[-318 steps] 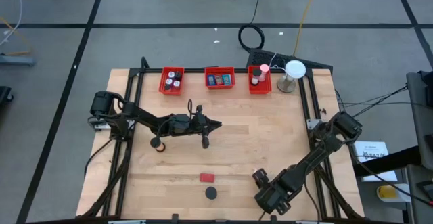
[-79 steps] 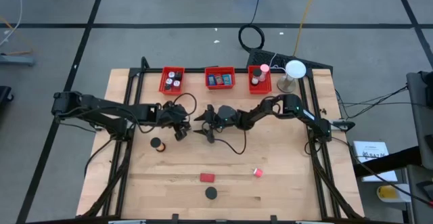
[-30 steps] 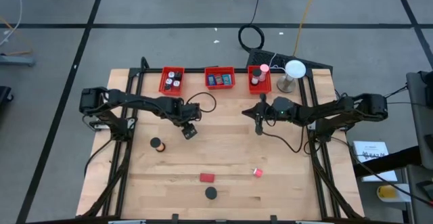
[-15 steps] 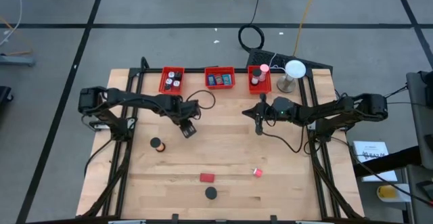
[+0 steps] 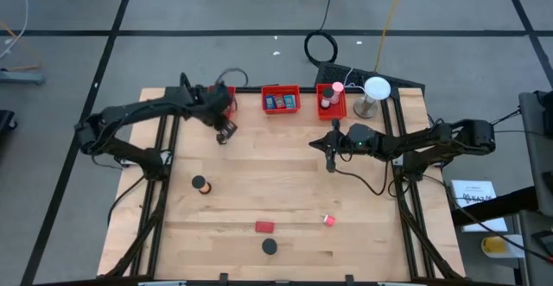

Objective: Pick & Place Office items
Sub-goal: Put the black charger adapter into the left red bin

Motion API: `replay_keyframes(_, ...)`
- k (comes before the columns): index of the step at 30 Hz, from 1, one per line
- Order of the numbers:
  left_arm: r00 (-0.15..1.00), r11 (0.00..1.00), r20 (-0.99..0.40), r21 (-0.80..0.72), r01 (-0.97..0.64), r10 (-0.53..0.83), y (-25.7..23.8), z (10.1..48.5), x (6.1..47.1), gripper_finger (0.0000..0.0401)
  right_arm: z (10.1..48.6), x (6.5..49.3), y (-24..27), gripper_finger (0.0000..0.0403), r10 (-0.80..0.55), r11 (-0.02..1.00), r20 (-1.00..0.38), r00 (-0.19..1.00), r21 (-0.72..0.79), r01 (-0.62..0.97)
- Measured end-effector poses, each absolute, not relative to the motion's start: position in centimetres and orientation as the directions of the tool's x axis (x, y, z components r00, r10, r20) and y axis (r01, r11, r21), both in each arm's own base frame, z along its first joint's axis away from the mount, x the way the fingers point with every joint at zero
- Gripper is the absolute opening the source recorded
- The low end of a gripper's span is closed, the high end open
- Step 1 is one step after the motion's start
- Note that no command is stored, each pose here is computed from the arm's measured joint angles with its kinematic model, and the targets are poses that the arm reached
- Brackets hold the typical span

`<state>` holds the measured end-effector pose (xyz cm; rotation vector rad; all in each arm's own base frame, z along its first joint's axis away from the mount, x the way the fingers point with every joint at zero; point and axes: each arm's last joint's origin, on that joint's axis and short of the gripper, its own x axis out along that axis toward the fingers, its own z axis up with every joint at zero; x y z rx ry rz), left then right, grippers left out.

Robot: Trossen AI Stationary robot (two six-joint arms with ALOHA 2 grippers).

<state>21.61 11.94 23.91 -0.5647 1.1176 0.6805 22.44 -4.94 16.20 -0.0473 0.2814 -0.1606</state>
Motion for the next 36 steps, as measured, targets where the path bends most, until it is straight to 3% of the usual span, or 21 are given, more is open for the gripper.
replay_keyframes(6,0.269,0.708,-0.933,-0.021,-0.706,0.240,13.8,26.4,20.9,0.0022,16.2,22.4,-4.9,0.0001,-0.163,0.986,-0.273,0.948,-0.070,0.149)
replay_keyframes(10,0.203,0.754,-0.960,0.013,-0.656,0.194,13.3,26.2,20.4,0.0024,16.2,22.4,-4.9,0.0004,-0.162,0.986,-0.273,0.948,-0.075,0.147)
replay_keyframes(14,0.179,0.818,-0.969,0.037,-0.574,0.170,12.5,25.8,20.6,0.0063,16.2,22.4,-4.9,0.0004,-0.161,0.986,-0.272,0.949,-0.080,0.145)
replay_keyframes(21,0.111,0.944,-0.983,0.102,-0.314,0.143,11.5,23.7,21.4,0.0186,16.2,22.5,-4.9,0.0004,-0.161,0.986,-0.272,0.949,-0.080,0.144)
replay_keyframes(26,0.064,0.974,-0.987,0.133,-0.185,0.147,11.2,20.7,21.0,0.0252,16.2,22.5,-4.9,0.0004,-0.160,0.986,-0.272,0.949,-0.080,0.143)
replay_keyframes(31,0.073,0.965,-0.977,0.185,-0.185,0.201,11.4,19.2,20.7,0.0277,16.2,22.5,-4.9,0.0004,-0.158,0.987,-0.272,0.949,-0.083,0.141)
replay_keyframes(36,0.142,0.971,-0.971,0.169,-0.172,0.194,11.7,19.0,21.1,0.0265,16.2,22.5,-4.9,0.0004,-0.158,0.986,-0.272,0.949,-0.091,0.138)
